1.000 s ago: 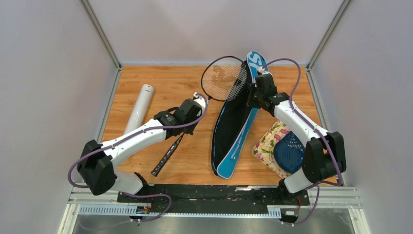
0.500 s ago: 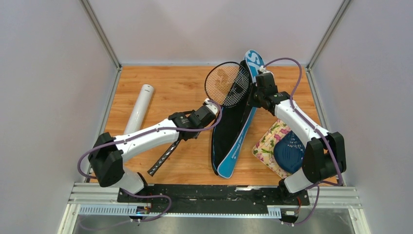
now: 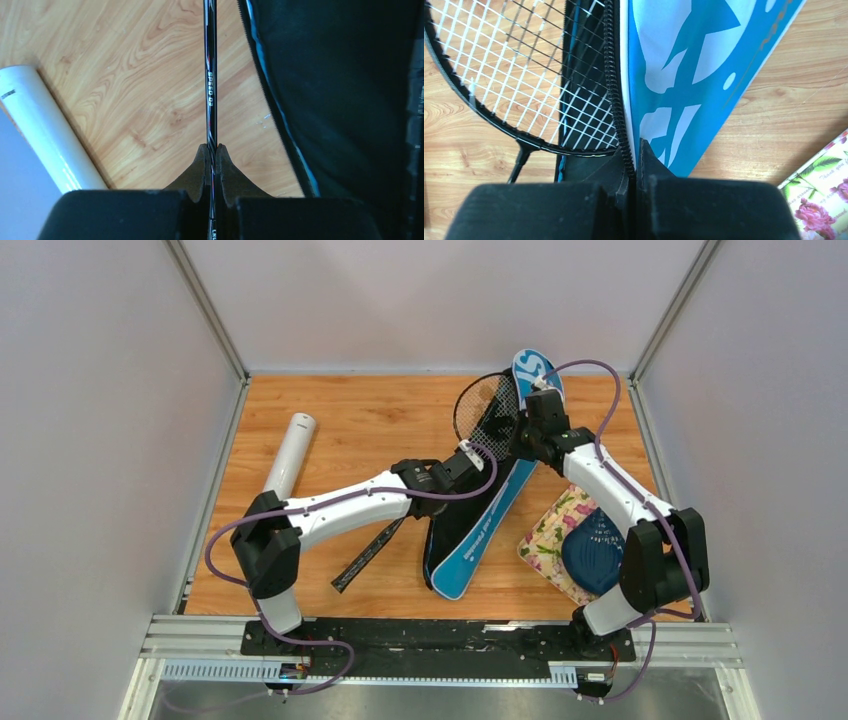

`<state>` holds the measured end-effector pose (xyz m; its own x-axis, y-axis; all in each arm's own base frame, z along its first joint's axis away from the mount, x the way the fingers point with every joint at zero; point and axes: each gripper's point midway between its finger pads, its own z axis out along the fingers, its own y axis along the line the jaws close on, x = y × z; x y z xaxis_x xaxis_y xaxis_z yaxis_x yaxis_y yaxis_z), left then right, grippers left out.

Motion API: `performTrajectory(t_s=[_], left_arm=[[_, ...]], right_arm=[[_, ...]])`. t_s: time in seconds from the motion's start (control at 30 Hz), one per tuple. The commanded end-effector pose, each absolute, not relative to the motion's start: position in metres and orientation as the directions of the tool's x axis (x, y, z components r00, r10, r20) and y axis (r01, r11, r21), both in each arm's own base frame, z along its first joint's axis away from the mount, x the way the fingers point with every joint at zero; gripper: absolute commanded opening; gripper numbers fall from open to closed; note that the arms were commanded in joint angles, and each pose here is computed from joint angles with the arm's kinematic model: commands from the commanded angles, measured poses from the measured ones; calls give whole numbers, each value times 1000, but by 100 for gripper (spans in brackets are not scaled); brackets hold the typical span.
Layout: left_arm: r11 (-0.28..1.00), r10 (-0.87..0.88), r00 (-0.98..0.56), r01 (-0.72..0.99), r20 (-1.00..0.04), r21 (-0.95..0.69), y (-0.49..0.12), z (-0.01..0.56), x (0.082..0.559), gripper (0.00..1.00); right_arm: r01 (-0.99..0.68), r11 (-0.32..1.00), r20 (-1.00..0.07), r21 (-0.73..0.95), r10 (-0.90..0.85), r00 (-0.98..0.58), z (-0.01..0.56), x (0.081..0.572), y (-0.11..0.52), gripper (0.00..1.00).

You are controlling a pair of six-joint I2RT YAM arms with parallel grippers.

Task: Pack up the badminton gear

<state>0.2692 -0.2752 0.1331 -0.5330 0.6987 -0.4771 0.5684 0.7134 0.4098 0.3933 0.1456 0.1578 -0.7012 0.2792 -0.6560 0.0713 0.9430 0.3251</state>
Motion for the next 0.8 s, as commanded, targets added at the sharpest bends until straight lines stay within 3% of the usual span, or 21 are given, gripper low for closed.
performTrajectory(t_s=[0.0, 0.37, 0.6, 0.77], left_arm=[[689, 718, -524, 629, -458, 361, -283, 133, 257, 0], [653, 734, -426, 656, -529, 378, -285, 136, 250, 0], [627, 734, -372, 692, -568, 358, -336, 142, 272, 0], [696, 665, -381, 629, -642, 347, -361, 154, 301, 0]], right_arm=[[18, 907, -705, 422, 340, -622, 200, 416, 163, 0], [1, 909, -718, 416, 329, -613, 202, 421, 164, 0], [-87, 880, -699, 466, 306, -647, 203, 414, 182, 0], [-131, 861, -689, 491, 292, -664, 202, 410, 191, 0]])
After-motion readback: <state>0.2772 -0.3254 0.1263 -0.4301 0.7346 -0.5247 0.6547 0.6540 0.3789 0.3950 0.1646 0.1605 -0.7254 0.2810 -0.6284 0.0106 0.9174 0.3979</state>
